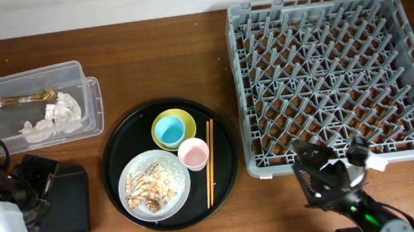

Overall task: Sort waste into correct bins and load items into the dishwasher rack
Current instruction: 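Retract the left arm and reach the right gripper to the pink cup, then carry the pink cup with the right gripper and place it in the rack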

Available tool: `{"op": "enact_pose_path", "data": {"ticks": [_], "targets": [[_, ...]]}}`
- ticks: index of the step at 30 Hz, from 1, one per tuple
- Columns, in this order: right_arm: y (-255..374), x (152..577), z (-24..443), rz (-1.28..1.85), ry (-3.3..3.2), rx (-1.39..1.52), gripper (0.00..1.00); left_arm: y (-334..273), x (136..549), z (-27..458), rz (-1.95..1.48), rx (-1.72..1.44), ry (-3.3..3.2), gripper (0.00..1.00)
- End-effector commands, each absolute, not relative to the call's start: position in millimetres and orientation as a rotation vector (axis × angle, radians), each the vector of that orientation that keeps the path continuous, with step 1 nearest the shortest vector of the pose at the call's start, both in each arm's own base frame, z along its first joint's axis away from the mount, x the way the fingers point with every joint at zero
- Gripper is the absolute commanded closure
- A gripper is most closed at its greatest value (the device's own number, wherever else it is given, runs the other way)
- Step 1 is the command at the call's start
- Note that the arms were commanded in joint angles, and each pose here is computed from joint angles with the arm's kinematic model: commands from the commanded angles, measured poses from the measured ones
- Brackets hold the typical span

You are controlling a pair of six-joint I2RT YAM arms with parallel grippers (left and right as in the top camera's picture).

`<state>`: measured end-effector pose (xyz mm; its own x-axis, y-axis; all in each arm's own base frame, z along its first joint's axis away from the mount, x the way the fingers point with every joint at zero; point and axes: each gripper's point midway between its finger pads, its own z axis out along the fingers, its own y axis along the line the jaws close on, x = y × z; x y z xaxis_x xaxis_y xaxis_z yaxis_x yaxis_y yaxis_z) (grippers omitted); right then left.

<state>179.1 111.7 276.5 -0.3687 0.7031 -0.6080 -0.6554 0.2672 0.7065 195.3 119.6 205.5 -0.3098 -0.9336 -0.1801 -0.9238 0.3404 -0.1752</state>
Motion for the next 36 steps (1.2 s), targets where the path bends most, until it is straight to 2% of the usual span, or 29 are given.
{"op": "enact_pose_path", "data": {"ticks": [1,3,4,6,9,12,15,18,19,21,24,28,31,35,36], "targets": [[85.6,167.1,347.5,1.435,1.124,0.187,0.02,119.8,195.0,207.5,-0.063,-1.677,2.341,0.01],[82.7,154.2,397.8,1.238,1.152,0.124,0.02,119.9,195.0,207.5,-0.062,-1.677,2.341,0.01],[82.6,157.4,418.8,1.026,1.32,0.084,0.02,119.8,195.1,207.5,-0.063,-1.677,2.341,0.01],[84.6,174.5,426.4,0.86,1.607,0.045,0.02,119.8,195.1,207.5,-0.063,-1.677,2.341,0.01],[108.5,212.1,421.3,0.825,2.055,-0.176,0.02,119.8,195.1,207.5,-0.063,-1.677,2.341,0.01],[160.5,235.6,362.2,0.628,2.4,-0.353,0.02,119.8,195.0,207.5,-0.063,-1.677,2.341,0.01],[256.8,234.8,278.6,0.308,2.561,-0.685,0.02,119.8,195.1,207.5,-0.063,-1.677,2.341,0.01],[316.2,227.1,208.0,0.285,2.69,-0.871,0.02,119.8,195.1,207.5,-0.063,-1.677,2.341,0.01],[336.8,235.9,175.9,0.268,2.721,-0.894,0.22,119.9,195.0,207.5,-0.062,-1.677,2.341,0.01],[352.8,248.5,144.1,0.253,2.754,-0.863,0.33,119.8,195.1,207.5,-0.063,-1.677,2.341,0.01],[362.8,258.0,114.1,0.216,2.771,-0.866,0.44,119.8,195.1,207.5,-0.063,-1.677,2.341,0.01],[359.4,264.4,72.4,0.094,2.818,-0.876,0.48,119.8,195.0,207.5,-0.062,-1.677,2.341,0.01],[350.2,265.7,62.1,0.024,2.82,-0.874,0.61,119.9,195.0,207.5,-0.062,-1.677,2.341,0.01],[347.7,260.0,68.6,0.034,2.844,-0.877,0.95,119.8,195.1,207.5,-0.063,-1.677,2.341,0.01],[347.6,261.1,81.9,0.041,2.84,-0.866,0.96,119.9,195.2,207.6,-0.063,-1.676,2.341,0.01]]}}
